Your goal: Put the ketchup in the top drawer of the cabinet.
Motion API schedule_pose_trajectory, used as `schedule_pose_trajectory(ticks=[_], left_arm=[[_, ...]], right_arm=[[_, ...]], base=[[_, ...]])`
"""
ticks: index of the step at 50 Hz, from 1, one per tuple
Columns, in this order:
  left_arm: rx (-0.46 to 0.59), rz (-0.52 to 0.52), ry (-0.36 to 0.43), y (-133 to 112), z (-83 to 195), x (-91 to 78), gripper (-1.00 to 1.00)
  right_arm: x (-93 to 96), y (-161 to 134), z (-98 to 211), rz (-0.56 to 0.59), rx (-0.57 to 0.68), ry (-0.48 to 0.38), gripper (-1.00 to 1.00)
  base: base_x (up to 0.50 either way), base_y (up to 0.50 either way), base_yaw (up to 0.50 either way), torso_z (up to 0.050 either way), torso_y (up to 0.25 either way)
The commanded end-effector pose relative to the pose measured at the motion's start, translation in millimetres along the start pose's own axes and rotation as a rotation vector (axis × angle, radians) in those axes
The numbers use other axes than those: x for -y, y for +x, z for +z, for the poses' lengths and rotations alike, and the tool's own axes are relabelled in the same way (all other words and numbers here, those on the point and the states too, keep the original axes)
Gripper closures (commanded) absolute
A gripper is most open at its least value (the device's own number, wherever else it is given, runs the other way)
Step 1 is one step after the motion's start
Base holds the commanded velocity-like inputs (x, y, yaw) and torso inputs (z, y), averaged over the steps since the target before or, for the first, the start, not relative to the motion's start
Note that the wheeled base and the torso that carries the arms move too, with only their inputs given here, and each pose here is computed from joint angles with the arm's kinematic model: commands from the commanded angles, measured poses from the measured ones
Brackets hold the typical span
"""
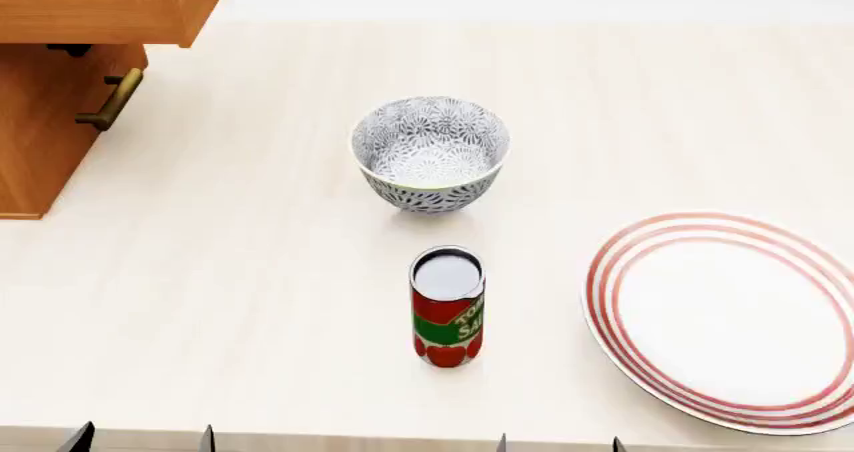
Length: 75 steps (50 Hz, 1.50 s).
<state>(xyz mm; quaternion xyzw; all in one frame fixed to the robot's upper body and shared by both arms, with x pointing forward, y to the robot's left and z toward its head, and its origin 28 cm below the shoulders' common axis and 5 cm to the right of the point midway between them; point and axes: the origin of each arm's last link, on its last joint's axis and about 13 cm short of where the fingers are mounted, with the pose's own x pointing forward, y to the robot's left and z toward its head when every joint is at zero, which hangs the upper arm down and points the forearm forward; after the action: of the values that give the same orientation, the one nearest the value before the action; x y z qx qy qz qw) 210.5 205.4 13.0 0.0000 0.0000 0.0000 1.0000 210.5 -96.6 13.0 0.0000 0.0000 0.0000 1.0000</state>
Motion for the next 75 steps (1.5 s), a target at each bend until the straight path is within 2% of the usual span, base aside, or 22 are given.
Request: schedule_pose_trajectory(ticks=[1,13,27,39,54,75], left_arm=[[0.000,0.000,0.000,1,0,0.1,-1.00],[0.062,0.023,0.010,-1,36,-4.9,-1.00],[0.194,0.046,0.033,-4,108,-11.2,-1.00],[0.317,0.044,0.020,-13,154,-9.4,-1.00],[0.381,0.042,0.009,-21,175,-10.0,-1.00],[0.368,0.047,0.008,-19,171,-11.4,-1.00]], right_arm=[[-0.5,1,-1,0.000,0.000,0.000,-1.00],[3.1,6,44,-0.012,0.080,-0.004,-1.00],[10.5,18,121,-0.022,0.262,-0.030,-1.00],[10.1,10,161,-0.010,0.367,-0.015,-1.00],[5.9,3,173,0.013,0.406,-0.032,-1.00],[4.9,9,171,0.013,0.389,-0.038,-1.00]], base=[[0.00,0.00,0.00,0.000,0.000],[0.00,0.00,0.00,0.000,0.000],[0.00,0.00,0.00,0.000,0.000],[0.00,0.00,0.00,0.000,0.000],[0.00,0.00,0.00,0.000,0.000],[0.35,0.00,0.00,0.000,0.000]])
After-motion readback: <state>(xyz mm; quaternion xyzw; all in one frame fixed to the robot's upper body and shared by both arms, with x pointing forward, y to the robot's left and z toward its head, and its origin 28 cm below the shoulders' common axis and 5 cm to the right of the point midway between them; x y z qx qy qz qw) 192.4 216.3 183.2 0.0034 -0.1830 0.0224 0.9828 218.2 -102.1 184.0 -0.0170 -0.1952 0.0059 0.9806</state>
